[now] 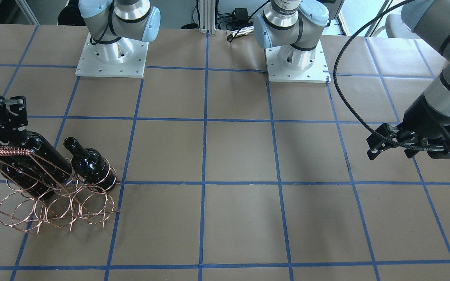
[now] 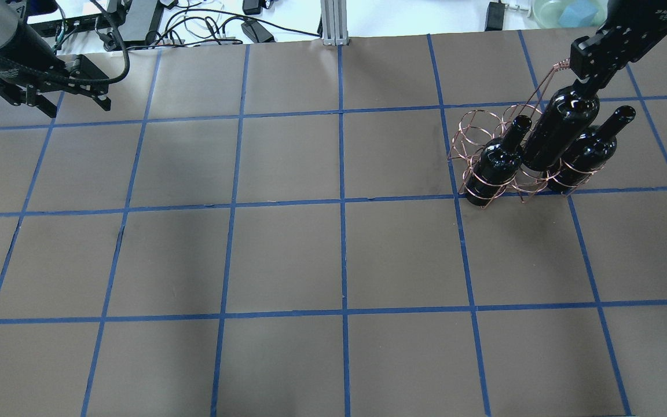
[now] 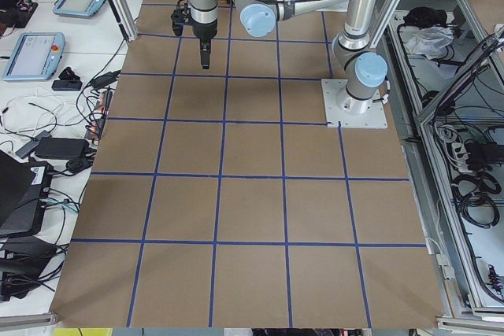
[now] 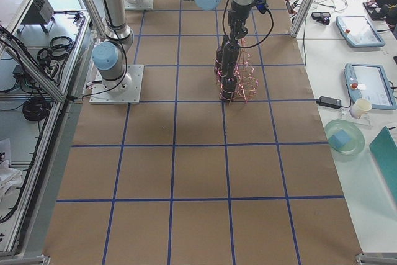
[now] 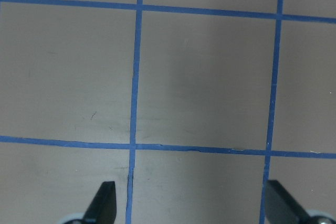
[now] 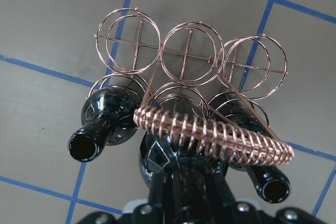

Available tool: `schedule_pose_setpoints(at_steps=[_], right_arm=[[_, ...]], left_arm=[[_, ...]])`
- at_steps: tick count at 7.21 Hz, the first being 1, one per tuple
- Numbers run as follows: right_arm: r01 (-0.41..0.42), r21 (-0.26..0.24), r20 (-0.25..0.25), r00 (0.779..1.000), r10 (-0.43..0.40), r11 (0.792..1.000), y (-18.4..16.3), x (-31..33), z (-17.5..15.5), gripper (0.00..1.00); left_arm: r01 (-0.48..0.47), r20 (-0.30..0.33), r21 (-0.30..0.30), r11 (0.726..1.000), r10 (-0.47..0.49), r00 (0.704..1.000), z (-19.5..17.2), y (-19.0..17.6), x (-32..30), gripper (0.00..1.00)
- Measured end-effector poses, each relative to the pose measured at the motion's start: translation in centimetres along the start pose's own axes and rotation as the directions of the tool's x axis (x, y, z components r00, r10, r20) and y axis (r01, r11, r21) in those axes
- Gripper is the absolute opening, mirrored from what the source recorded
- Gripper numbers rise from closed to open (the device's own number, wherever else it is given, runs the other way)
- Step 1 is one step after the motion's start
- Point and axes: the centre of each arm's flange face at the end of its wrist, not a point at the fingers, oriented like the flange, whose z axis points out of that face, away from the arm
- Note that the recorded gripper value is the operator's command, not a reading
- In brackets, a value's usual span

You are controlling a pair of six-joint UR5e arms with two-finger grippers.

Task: Place wine into wine basket
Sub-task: 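Tilt and push the bottle into the empty rack slot beside the others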

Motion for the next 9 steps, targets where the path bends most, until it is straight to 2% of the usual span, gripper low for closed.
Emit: schedule_pose_setpoints(at_steps=[6, 9], right_arm=[[0.002, -0.013, 0.007, 1.0, -0.002, 1.0, 0.0, 0.0, 0.8, 0.0], [0.003, -0.017, 0.018, 1.0, -0.003, 1.0, -0.5, 0.2, 2.4, 0.0]], left_arm=[[-0.004, 0.002, -0.002, 1.0, 0.004, 1.0, -0.1, 0.2, 0.2, 1.0], [-0.005, 0.001, -0.017, 1.0, 0.005, 1.0, 0.7, 0.5, 0.3, 1.0]])
